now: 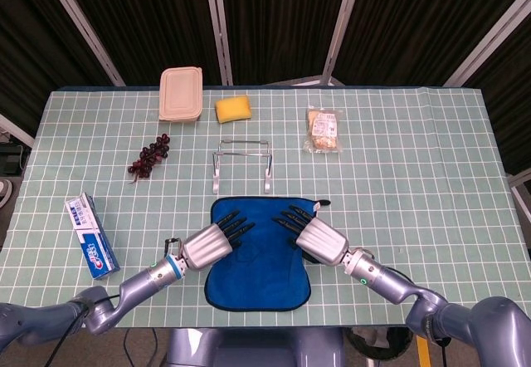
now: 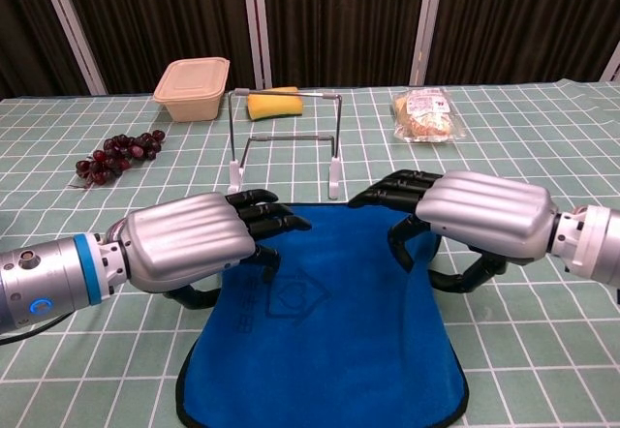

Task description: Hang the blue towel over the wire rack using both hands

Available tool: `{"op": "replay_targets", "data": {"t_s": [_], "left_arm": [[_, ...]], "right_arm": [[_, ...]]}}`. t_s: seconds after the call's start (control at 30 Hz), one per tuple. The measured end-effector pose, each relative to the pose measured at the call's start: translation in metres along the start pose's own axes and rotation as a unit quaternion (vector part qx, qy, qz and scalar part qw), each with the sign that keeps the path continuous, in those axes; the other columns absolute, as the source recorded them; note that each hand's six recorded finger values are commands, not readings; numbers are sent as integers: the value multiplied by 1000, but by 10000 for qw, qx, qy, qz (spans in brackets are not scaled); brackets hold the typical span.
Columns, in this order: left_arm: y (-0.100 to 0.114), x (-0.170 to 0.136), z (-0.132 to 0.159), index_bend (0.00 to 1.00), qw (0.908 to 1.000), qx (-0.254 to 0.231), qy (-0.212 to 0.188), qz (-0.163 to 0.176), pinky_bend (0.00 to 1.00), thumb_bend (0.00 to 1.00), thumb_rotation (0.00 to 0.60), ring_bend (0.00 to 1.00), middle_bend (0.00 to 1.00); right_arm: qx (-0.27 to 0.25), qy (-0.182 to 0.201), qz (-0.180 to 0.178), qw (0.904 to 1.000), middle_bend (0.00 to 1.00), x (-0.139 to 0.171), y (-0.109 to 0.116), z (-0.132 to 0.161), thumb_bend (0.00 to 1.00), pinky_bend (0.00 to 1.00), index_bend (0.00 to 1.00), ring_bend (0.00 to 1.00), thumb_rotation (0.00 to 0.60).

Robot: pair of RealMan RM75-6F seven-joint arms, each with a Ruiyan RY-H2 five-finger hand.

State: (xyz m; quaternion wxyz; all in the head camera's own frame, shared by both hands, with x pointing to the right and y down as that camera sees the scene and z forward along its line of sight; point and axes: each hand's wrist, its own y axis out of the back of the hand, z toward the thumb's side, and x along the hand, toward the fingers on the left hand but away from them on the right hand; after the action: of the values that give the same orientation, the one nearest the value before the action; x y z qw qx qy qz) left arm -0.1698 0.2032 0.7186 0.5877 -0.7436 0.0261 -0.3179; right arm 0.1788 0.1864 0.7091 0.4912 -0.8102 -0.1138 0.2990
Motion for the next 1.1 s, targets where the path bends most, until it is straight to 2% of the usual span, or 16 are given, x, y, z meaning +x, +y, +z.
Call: {"op": "replay_targets", "data": {"t_s": [0.13,0.33,0.67,0.87,1.1], "left_arm": [[0,0,0,418,10000,-28,-3,16,0,530,600,0,0],[0,0,1,654,9999,-144,8,32,0,530,600,0,0],[10,0,-4,808,9988,-284,197,336,0,529,600,0,0],[36,-7,-21,816,9936,-448,525,896,0,529,600,0,0],[74,-25,-57,816,9816,-646,1016,1481,0,531,600,0,0]], "right_arm": [[20,8,-4,10000,43,1,1,0,450,0,668,0,600],[9,14,-13,10000,44,1,1,1,450,0,668,0,600],[43,35,-132,9999,48,4,10,0,451,0,668,0,600],[73,46,-450,9990,49,8,36,0,451,0,668,0,600],[93,2,-904,9959,49,9,84,1,450,0,668,0,600]]}}
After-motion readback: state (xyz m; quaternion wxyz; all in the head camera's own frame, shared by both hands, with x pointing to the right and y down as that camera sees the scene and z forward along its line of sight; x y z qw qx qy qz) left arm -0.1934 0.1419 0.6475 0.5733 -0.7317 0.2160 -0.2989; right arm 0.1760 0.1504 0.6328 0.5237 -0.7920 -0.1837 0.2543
